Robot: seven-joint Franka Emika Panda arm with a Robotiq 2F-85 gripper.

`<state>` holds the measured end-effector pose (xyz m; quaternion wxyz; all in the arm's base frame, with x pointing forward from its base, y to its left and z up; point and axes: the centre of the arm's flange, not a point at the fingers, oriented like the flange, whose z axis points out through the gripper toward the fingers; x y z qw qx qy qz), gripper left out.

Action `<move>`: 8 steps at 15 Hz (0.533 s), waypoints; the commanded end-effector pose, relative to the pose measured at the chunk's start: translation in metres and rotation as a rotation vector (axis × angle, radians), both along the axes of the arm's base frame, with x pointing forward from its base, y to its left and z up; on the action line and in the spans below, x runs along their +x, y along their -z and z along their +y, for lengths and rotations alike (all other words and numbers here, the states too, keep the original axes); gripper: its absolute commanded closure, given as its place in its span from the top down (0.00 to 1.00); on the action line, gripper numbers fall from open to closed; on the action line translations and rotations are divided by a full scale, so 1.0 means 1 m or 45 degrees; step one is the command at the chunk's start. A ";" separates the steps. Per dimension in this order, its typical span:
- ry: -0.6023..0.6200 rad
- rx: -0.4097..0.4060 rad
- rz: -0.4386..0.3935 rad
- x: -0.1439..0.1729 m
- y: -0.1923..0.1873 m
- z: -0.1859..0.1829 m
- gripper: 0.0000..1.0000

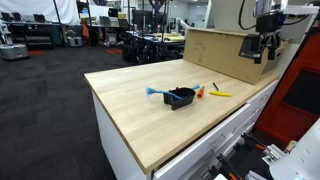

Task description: Remove the blue object from the bowl

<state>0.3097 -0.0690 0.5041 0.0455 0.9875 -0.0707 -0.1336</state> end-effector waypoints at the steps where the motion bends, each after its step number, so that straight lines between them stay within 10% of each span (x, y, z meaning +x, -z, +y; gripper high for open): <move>1: 0.000 0.000 0.000 0.000 0.000 0.000 1.00; 8: 0.201 0.160 0.012 0.032 0.015 0.023 1.00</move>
